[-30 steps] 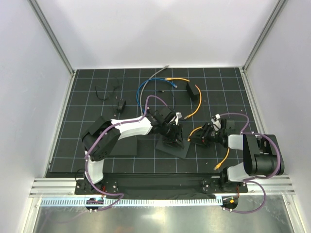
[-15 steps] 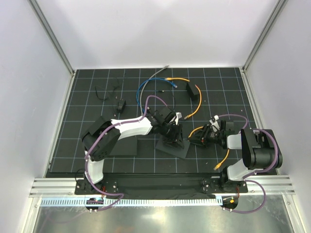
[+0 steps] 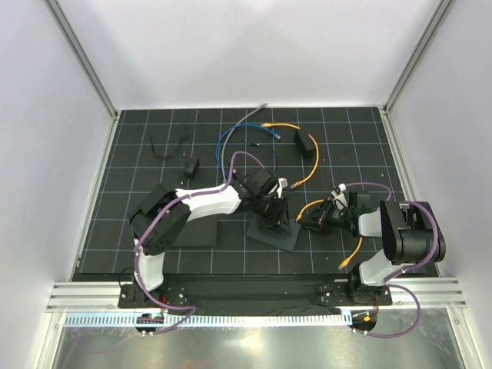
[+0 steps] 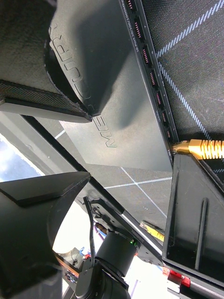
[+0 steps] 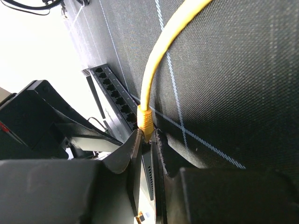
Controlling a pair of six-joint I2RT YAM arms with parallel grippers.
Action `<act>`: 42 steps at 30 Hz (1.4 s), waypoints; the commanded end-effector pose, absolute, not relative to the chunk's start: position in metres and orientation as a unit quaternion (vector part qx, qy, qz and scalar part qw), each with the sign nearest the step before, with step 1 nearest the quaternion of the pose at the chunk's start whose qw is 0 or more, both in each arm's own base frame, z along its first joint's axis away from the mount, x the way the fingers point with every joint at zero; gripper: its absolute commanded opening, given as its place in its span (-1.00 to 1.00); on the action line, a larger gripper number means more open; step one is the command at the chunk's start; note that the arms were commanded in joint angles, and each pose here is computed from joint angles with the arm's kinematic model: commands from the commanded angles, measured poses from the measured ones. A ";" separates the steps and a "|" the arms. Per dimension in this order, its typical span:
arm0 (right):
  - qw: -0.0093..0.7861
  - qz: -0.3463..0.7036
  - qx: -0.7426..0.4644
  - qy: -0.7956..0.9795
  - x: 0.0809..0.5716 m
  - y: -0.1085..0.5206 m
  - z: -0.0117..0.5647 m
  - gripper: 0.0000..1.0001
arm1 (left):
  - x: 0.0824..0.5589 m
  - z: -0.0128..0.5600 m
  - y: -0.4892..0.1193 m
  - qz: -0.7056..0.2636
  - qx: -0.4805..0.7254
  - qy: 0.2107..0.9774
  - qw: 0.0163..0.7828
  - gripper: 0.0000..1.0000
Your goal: Pull the plug from the switch port
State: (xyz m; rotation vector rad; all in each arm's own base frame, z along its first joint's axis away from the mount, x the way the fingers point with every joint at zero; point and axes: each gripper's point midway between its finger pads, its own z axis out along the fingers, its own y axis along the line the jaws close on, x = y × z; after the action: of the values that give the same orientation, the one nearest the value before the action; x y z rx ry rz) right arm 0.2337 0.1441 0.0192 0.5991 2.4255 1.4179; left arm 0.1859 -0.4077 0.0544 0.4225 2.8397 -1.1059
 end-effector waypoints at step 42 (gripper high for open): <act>0.167 0.351 0.239 0.890 0.272 0.126 0.041 0.00 | 0.171 0.025 -0.385 -0.291 0.153 0.944 0.021 0.04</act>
State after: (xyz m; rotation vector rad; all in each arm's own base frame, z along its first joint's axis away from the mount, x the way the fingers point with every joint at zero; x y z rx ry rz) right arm 0.2701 0.1207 0.0474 0.6677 2.4732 1.0628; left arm 0.1774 -0.4119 0.0544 0.4576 2.8324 -1.1279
